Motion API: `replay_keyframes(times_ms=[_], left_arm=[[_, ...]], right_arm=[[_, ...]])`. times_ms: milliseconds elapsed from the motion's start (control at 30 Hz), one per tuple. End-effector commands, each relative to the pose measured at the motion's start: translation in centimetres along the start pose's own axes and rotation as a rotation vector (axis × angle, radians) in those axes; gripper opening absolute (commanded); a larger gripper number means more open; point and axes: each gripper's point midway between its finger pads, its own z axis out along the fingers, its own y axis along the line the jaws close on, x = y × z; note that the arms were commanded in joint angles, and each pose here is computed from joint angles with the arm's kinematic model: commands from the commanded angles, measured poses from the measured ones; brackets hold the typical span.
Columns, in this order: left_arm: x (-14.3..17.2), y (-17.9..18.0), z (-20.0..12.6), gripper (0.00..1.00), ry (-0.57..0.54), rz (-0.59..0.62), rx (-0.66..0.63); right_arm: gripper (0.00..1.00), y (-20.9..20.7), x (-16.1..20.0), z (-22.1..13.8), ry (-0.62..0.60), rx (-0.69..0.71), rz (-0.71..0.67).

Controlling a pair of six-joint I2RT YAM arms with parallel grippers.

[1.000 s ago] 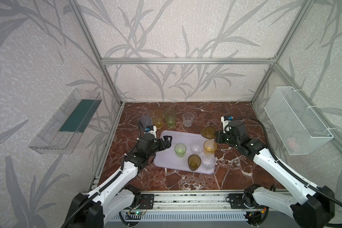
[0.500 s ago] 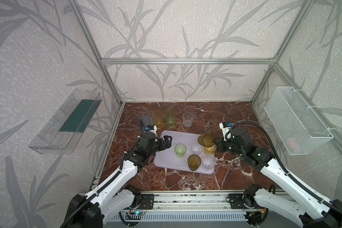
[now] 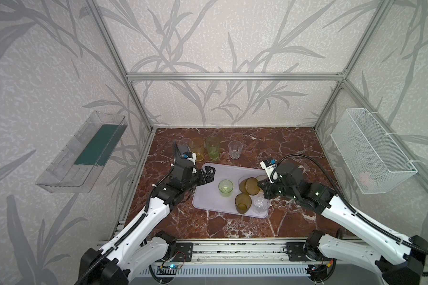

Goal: Place the glasses into the tray
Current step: Place the glass on the tray.

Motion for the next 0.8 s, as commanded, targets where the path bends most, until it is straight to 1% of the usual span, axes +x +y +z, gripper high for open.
replay_keyframes(times_ms=[0, 133, 333, 667, 767], left_arm=[[0.4, 0.3, -1.1, 0.99, 0.017, 0.010, -0.019], [0.4, 0.2, -1.7, 0.99, 0.008, 0.004, -0.012], [0.6, 0.4, -2.1, 0.99, 0.011, 0.003, -0.017], [0.5, 1.1, -2.9, 0.99, -0.024, 0.006, -0.039], [0.5, 1.4, -3.0, 0.99, -0.035, 0.007, -0.047]], right_arm=[[0.00, 1.3, -0.9, -0.6, -0.014, -0.016, -0.048], [0.00, 2.5, -0.6, -0.1, 0.001, -0.017, -0.087], [0.00, 4.6, 0.2, 0.9, 0.033, -0.076, -0.097], [0.00, 6.1, 1.1, 2.1, 0.067, -0.048, -0.150], [0.00, 7.2, 1.5, 2.4, 0.080, -0.048, -0.184]])
